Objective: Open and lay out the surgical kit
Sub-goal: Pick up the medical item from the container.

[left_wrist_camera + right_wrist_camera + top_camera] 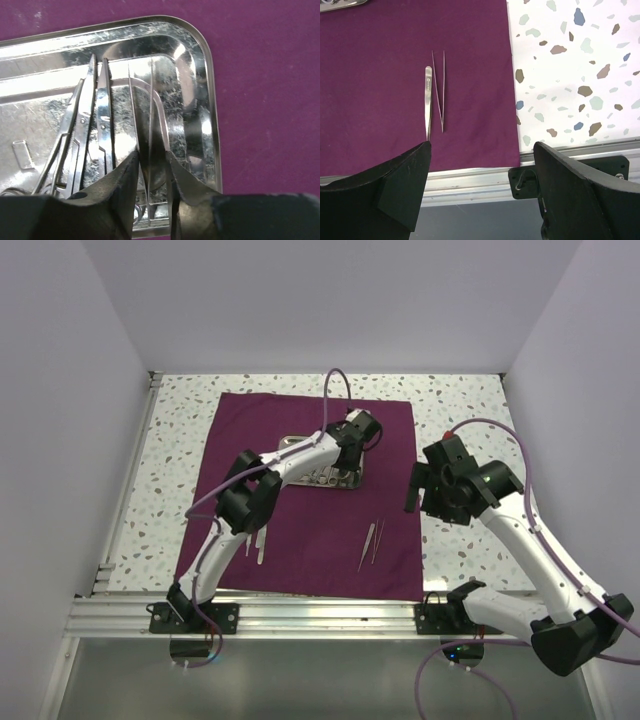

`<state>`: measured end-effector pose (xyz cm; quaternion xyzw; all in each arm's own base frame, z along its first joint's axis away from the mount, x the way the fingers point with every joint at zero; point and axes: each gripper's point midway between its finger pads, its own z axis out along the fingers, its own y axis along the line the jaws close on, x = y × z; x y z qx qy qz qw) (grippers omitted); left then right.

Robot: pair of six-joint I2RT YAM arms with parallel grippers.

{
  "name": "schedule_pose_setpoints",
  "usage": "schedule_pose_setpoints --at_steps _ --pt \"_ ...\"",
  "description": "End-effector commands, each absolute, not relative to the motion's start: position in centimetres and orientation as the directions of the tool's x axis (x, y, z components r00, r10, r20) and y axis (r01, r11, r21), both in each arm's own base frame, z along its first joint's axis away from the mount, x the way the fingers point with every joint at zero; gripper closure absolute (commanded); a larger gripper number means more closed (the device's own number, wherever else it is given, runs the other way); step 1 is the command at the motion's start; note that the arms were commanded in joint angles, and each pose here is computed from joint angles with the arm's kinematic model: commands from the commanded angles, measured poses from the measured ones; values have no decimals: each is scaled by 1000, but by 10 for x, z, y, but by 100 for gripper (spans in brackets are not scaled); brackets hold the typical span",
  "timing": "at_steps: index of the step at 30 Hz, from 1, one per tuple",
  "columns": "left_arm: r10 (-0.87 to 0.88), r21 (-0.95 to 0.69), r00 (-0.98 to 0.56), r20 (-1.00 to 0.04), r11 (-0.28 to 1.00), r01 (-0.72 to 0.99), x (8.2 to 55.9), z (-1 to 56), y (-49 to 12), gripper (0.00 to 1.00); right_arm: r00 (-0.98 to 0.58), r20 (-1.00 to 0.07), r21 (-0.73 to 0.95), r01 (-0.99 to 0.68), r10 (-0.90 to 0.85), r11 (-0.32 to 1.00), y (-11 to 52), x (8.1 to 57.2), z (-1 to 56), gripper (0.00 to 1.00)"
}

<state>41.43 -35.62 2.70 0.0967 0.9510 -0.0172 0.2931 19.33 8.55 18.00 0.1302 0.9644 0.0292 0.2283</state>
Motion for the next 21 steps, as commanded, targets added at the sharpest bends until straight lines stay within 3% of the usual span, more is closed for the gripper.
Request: schedule_pose_setpoints --at_steps 1,3,6,7,8,15,21 --pt "195 61 -824 -532 979 193 406 13 -351 68 -848 -462 113 234 259 966 81 197 189 13" --pt "200 63 -830 -520 978 197 404 8 -351 68 -847 -466 112 231 257 966 80 197 190 14" --pt "209 69 -842 -497 977 201 402 -1 -350 84 -846 -469 109 230 254 967 79 198 191 14" --pt "209 65 -842 -497 977 204 403 0 -352 98 -845 -470 109 229 254 967 79 198 191 14" --pt "211 69 -846 -490 977 203 401 1 -350 100 -846 -470 109 228 252 968 79 199 191 14" --pt "122 -45 -832 -541 984 173 388 72 -353 100 -804 -527 106 260 276 960 73 224 212 16" --pt "61 -180 -867 -495 969 171 316 107 -375 100 -713 -608 124 349 349 929 63 263 246 15"
